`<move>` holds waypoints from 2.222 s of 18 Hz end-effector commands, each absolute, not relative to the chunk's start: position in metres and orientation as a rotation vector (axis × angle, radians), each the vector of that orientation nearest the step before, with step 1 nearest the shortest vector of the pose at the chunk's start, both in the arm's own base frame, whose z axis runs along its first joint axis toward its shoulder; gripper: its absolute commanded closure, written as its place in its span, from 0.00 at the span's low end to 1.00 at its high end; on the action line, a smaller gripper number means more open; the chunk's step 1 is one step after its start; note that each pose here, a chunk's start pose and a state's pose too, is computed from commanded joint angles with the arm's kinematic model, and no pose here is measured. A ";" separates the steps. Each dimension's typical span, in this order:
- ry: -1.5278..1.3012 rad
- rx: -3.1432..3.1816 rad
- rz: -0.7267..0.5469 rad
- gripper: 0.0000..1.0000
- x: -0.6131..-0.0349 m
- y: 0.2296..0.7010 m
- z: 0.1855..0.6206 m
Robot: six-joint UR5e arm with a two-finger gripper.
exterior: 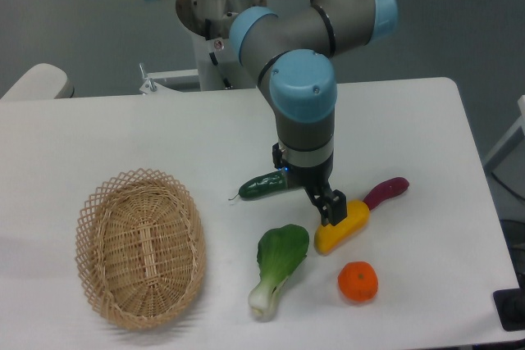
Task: Pick up the cucumber from the table
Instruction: 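Move the open gripper from the yellow vegetable toward the green cucumber, then lower the gripper onto the green cucumber and close around it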
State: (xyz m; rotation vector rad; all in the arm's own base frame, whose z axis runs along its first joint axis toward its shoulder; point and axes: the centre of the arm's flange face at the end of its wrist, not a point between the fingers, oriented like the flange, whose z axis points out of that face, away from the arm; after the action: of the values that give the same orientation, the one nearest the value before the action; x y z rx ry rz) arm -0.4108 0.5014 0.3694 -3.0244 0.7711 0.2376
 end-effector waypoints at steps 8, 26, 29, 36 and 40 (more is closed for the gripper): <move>0.747 -3.052 0.195 0.00 -0.409 0.480 0.352; 0.835 -3.128 0.053 0.00 -0.333 0.428 0.222; 0.885 -3.124 0.026 0.00 -0.324 0.435 0.209; 0.898 -3.139 -0.024 0.00 -0.322 0.436 0.190; 0.901 -3.133 -0.014 0.44 -0.325 0.438 0.190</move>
State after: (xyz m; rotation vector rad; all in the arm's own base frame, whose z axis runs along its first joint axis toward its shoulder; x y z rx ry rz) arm -0.3251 0.4384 0.1902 -3.1331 0.9006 -0.0138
